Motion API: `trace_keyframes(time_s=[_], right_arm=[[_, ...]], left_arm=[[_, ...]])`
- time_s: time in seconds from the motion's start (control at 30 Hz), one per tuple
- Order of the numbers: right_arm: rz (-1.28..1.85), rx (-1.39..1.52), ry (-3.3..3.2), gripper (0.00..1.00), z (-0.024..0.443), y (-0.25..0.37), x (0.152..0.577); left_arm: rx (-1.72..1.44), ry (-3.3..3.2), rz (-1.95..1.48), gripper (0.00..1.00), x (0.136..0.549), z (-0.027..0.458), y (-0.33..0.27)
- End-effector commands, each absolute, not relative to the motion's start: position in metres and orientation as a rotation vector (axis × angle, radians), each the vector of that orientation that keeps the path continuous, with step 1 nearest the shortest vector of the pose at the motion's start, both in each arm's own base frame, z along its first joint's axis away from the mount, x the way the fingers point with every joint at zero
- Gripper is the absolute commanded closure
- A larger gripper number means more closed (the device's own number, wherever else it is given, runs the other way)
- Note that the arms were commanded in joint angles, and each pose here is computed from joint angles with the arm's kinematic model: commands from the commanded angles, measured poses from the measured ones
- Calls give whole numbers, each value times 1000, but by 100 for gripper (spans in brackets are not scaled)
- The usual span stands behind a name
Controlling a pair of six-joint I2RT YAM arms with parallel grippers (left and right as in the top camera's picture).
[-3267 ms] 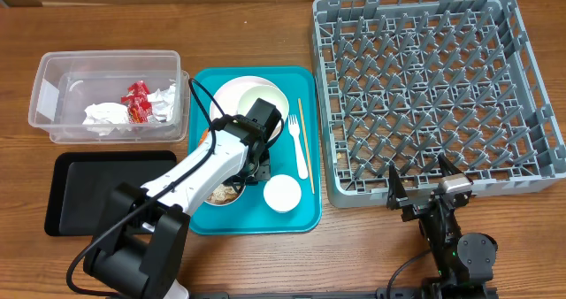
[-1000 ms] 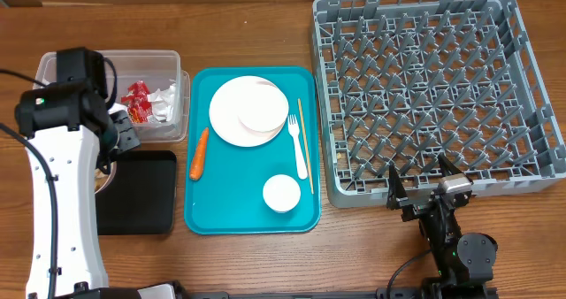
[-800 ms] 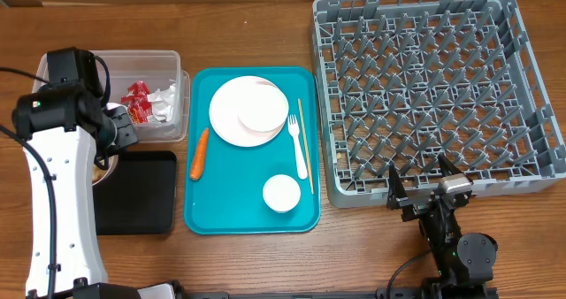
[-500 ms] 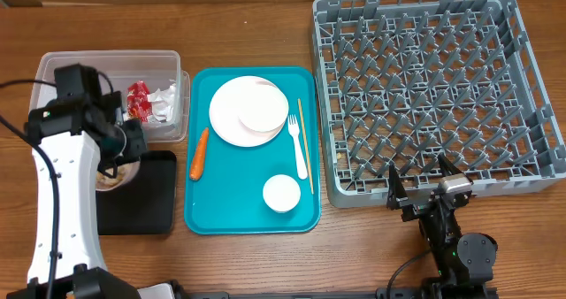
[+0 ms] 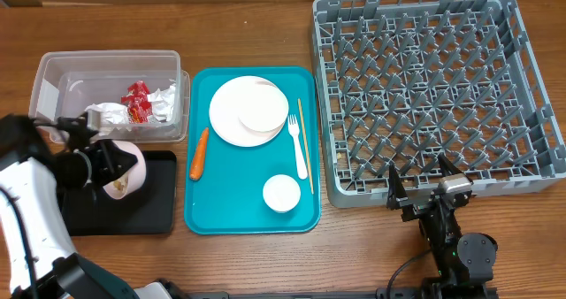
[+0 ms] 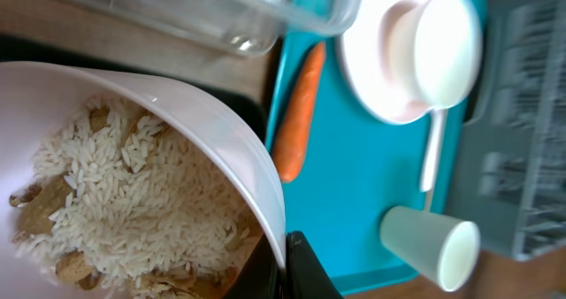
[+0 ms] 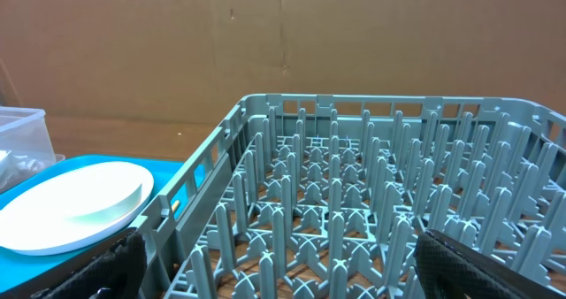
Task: Sort waste into correct bins and load items into the dishwasher
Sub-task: 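Tilt the bowl with the left gripper to dump rice onto the black tray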
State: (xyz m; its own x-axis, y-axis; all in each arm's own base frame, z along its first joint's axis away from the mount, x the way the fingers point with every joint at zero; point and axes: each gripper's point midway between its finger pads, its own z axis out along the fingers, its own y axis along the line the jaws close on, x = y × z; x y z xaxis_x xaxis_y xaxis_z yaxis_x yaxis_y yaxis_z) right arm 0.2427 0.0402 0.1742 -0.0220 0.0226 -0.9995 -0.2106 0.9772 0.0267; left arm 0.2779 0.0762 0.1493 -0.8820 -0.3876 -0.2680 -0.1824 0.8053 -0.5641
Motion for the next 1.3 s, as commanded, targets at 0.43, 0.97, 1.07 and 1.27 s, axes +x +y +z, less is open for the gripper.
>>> trace_keyframes(time_s=[0.43,0.97,1.07,1.27], right_arm=[[173,-140,1580,0,172,38,243],[173,-140,1580,0,172,38,243],[173,-140,1580,0,172,38,243],[173,-140,1580,0,172,38,243]], left_arm=[[-257,2144,-1082,96,272,189,68],[-358,2015,-1092,96,260,172,84],[-375,1993,-1117,96,258,170,81],[-420,1935,-1193,96,256,178,75]])
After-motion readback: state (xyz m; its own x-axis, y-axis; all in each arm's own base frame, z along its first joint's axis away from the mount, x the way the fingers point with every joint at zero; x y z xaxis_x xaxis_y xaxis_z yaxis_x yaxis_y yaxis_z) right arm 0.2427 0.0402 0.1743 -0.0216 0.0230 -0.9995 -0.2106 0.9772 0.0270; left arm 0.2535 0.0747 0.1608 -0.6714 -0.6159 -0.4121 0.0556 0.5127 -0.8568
